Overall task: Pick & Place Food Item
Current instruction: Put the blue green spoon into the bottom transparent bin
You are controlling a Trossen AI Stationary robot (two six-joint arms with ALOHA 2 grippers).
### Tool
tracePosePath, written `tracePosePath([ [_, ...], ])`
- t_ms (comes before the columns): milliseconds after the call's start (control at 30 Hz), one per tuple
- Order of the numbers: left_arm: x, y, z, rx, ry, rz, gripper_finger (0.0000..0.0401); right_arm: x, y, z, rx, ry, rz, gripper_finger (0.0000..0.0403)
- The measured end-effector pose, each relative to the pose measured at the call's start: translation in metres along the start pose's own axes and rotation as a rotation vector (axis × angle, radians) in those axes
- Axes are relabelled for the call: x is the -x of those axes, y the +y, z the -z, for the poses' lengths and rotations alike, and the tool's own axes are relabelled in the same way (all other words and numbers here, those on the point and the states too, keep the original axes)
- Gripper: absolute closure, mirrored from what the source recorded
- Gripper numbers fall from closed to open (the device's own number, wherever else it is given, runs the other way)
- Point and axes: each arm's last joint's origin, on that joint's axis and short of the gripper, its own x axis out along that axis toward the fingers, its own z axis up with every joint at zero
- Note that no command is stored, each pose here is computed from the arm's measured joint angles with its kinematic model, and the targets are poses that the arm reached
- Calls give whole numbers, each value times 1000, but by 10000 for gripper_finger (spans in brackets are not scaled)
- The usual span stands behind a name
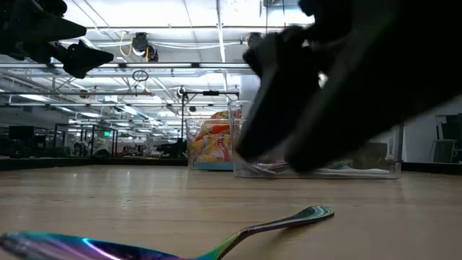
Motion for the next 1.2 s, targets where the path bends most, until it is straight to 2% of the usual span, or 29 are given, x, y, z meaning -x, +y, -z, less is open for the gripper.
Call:
tracePosePath([
  [133,0,0,0,0,0,0,27,-15,0,9,-37,26,-50,223],
  [400,0,0,0,0,-1,0,27,-35,-1,26,-81,86,-26,247],
  [533,0,0,0,1,-1,0,27,-37,-8,32,-127,155,-8,292],
  [700,0,0,0,0,0,0,27,-37,-11,38,-118,209,6,385],
  [867,0,0,0,0,0,0,27,-38,-14,38,-114,206,7,396],
  [1067,0,0,0,0,-1,0,27,-12,-12,17,-67,123,32,400],
  [1200,0,0,0,0,2,0,27,26,-10,-11,-6,-2,46,401],
])
